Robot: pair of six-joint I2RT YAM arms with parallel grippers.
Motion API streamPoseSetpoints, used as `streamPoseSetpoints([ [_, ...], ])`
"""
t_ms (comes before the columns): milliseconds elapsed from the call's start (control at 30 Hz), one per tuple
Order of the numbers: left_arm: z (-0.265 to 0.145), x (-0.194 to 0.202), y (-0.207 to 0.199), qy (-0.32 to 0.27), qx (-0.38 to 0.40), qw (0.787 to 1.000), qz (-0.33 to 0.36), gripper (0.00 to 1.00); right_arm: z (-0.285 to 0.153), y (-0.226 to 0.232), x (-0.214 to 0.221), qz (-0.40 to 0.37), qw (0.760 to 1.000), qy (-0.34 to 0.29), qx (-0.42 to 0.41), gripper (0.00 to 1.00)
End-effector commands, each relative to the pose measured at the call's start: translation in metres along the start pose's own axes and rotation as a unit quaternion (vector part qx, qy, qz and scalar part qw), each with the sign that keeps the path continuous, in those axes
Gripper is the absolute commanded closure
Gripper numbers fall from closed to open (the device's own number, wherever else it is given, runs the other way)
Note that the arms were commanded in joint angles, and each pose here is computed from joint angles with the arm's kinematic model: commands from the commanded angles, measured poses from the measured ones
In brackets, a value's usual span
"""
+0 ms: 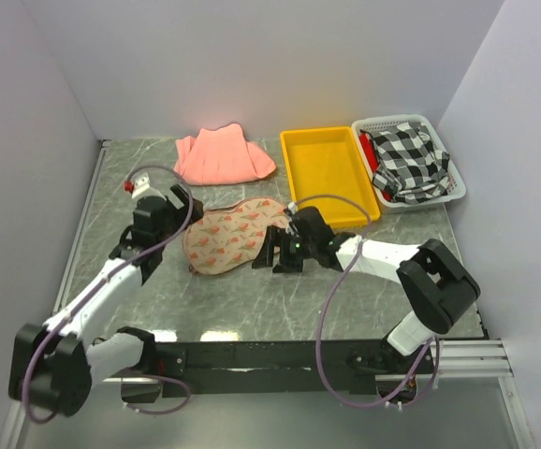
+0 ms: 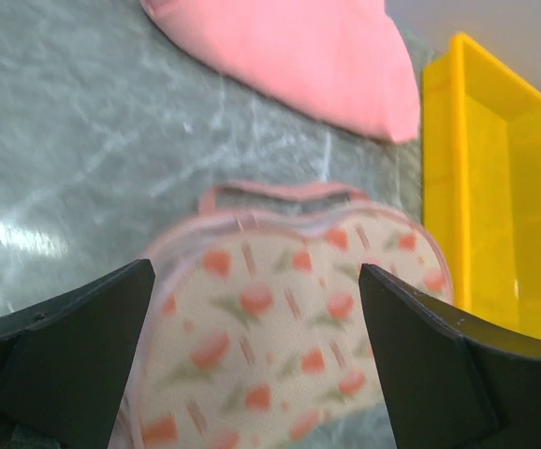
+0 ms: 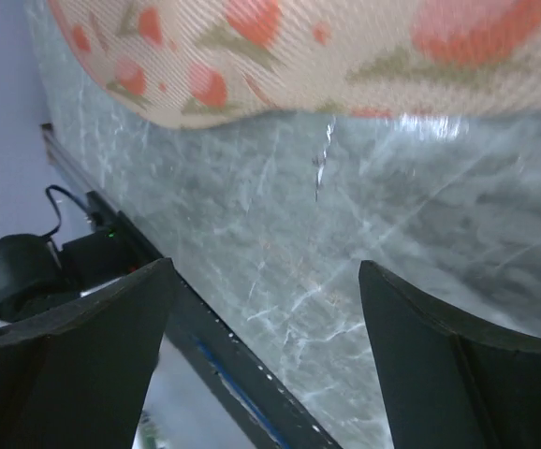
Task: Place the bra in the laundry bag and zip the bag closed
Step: Adjust the laundry bag at the center of the board.
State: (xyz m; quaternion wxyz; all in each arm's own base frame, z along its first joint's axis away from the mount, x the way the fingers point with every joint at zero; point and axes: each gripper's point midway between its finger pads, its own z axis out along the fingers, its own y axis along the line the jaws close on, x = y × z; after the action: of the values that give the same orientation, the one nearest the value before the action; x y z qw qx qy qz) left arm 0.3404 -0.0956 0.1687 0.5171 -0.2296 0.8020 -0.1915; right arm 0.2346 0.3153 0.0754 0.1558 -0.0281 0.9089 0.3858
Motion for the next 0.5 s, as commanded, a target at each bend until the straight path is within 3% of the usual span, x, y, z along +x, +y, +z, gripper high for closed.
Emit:
streamPoseSetpoints([
  [0, 0.034, -0.042, -0.019, -0.017, 0.081, 0.996, 0.035, 0.03, -0.002, 0.059, -0.007, 0.047, 0.987, -0.045, -0.150, 0.10],
  [267, 0.094, -0.025, -0.008, 0.052, 0.090, 0.993, 0.046, 0.03, 0.017, 0.058, -0.019, 0.076, 0.982, -0.104, -0.136, 0.10],
  [467, 0.114, 0.002, 0.008, 0.097, 0.083, 0.991, 0.041, 0.02, 0.035, 0.052, -0.025, 0.114, 0.981, -0.121, -0.101, 0.10],
])
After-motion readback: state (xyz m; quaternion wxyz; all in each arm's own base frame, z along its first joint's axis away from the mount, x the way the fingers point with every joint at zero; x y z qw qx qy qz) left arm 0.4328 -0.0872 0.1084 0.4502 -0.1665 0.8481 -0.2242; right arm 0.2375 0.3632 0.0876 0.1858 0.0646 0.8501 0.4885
